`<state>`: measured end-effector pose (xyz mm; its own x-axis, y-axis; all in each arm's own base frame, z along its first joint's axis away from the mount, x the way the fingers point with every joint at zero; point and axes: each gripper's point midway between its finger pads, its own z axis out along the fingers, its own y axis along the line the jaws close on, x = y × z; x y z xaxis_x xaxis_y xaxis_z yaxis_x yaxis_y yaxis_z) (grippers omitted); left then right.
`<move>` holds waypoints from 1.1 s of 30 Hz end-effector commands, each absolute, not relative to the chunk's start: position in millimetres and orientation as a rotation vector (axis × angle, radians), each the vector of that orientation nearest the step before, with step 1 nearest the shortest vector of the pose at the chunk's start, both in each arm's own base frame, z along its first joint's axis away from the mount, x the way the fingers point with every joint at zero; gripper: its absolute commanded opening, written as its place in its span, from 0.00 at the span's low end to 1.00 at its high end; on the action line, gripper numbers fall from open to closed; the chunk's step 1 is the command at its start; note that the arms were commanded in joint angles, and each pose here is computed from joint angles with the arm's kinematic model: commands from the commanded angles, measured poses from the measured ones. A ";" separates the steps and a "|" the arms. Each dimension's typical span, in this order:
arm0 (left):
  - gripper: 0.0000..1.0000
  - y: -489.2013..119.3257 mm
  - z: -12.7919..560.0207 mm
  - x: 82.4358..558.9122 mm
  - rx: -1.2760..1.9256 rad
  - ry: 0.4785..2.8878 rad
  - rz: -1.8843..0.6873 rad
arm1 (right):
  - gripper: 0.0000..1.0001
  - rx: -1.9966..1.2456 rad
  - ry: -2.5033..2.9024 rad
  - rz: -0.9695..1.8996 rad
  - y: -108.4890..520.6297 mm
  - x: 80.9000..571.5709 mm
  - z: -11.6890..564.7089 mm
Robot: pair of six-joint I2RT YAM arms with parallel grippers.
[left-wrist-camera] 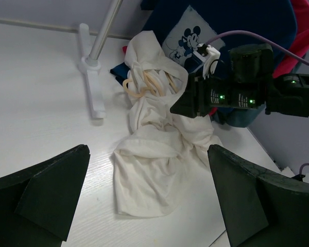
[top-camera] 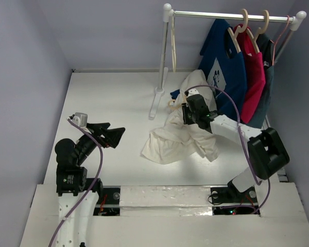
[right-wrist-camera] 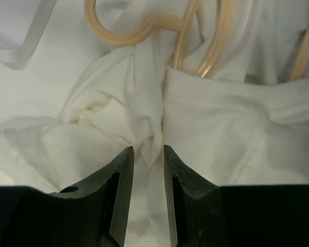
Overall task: Place the t-shirt on the hanger
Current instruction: Pick up the hanger at the center of the board.
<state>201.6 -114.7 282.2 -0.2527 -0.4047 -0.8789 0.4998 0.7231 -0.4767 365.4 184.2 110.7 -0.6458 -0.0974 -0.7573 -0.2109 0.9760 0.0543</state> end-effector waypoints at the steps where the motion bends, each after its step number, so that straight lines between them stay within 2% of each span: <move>1: 0.99 -116.7 284.4 207.0 0.102 1.601 -0.857 | 0.36 -0.121 2.051 0.222 200.8 408.0 148.7; 5: 0.99 -118.9 278.7 215.5 0.083 1.627 -0.886 | 0.36 -0.087 2.023 0.219 204.1 420.3 144.3; 10: 0.99 -146.0 254.6 230.1 0.009 1.701 -1.028 | 0.36 -0.032 1.972 0.288 201.8 409.3 158.5; 12: 0.99 -187.7 251.9 220.3 0.072 1.731 -1.121 | 0.37 -0.017 1.961 0.309 197.6 399.4 160.7; 14: 0.99 -205.0 258.4 232.4 -0.002 1.712 -1.083 | 0.42 0.008 1.926 0.343 192.4 388.2 179.4; 15: 0.99 -227.5 240.4 231.4 0.015 1.783 -1.081 | 0.43 0.016 1.935 0.350 188.8 380.2 176.4; 17: 0.99 -230.0 238.9 255.6 -0.090 1.754 -1.032 | 0.46 0.029 1.893 0.393 183.7 365.8 196.9; 19: 0.99 -244.2 209.1 274.5 -0.124 1.831 -1.010 | 0.46 0.039 1.892 0.417 177.7 350.7 195.9; 25: 0.99 -275.6 180.2 346.3 -0.190 1.907 -0.921 | 0.41 0.059 1.796 0.547 164.0 305.2 227.9; 30: 0.99 -296.9 158.7 390.6 -0.221 1.928 -1.081 | 0.39 0.042 1.787 0.622 162.6 281.3 230.2; 31: 0.98 -302.2 156.4 396.5 -0.207 1.937 -1.106 | 0.39 0.038 1.771 0.643 162.6 276.8 234.5; 33: 0.79 -316.5 146.4 413.7 -0.190 1.961 -1.115 | 0.39 0.037 1.769 0.668 163.9 272.2 232.0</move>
